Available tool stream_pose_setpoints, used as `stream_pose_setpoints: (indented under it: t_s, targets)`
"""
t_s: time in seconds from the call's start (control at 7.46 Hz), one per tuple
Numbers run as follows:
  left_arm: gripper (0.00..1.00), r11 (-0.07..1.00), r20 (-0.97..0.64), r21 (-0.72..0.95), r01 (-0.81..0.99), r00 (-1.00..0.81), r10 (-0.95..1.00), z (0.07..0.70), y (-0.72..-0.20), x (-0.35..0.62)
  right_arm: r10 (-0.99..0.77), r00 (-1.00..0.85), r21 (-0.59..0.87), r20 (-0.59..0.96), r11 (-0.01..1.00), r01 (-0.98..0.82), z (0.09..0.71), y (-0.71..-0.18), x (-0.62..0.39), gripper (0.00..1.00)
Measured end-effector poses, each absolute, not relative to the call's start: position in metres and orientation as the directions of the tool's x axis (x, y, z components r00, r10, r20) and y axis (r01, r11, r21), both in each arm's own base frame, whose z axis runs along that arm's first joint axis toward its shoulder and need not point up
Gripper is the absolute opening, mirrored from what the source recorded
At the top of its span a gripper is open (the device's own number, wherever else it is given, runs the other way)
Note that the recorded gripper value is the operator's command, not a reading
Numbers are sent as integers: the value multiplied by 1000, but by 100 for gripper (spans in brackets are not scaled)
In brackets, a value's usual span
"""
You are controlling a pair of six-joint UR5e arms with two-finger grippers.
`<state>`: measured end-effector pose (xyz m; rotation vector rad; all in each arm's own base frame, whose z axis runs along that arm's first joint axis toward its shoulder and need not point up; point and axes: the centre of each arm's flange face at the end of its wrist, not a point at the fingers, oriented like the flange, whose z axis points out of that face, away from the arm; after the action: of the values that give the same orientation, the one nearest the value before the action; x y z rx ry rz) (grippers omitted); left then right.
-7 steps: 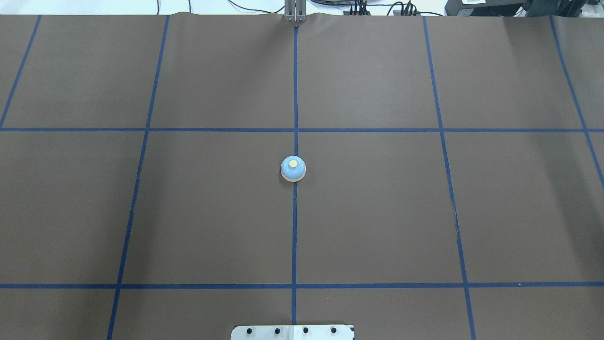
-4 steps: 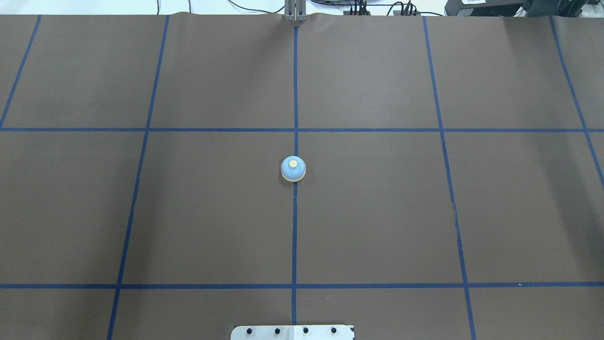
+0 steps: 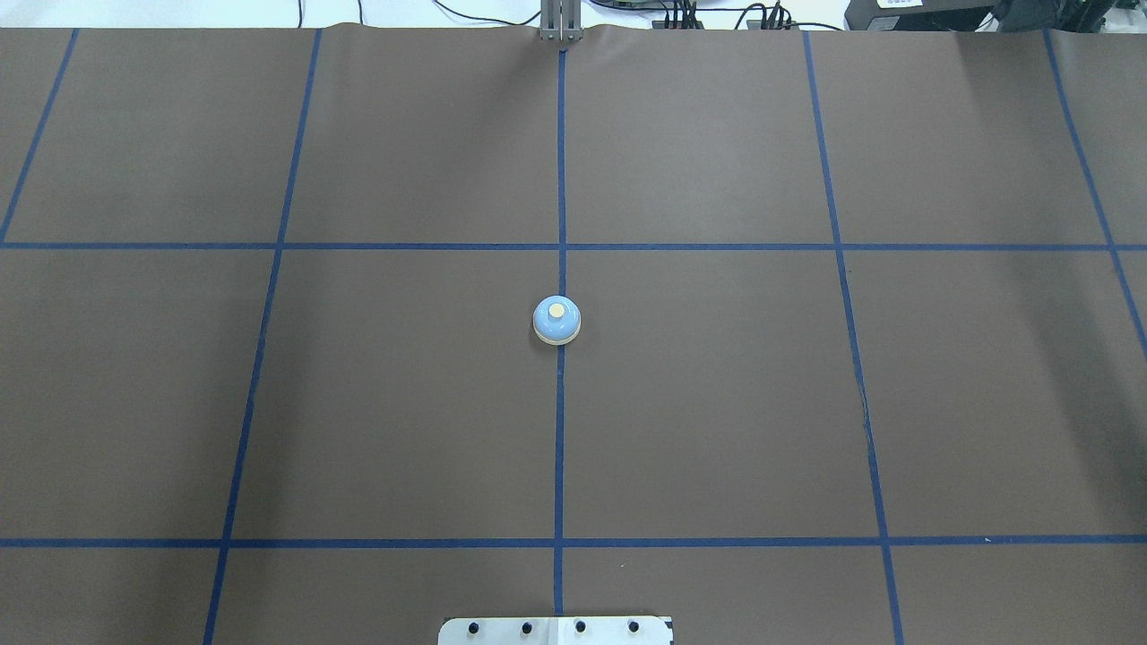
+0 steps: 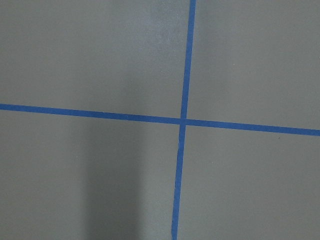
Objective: Place and press bell with both arms
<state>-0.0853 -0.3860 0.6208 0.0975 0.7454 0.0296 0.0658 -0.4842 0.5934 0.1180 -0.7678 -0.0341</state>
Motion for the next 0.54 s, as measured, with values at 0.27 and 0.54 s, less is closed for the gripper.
stream_pose_setpoints:
  t_s: [0.27,0.54]
  targets:
    - [100,995,-676,99,8,735,61,621,-386,-85,-63,718,110,693,994,-20,592,-485,64,100]
    - [100,995,-676,98,8,734,61,621,-386,-85,-61,715,109,696,994,-21,590,-485,62,100]
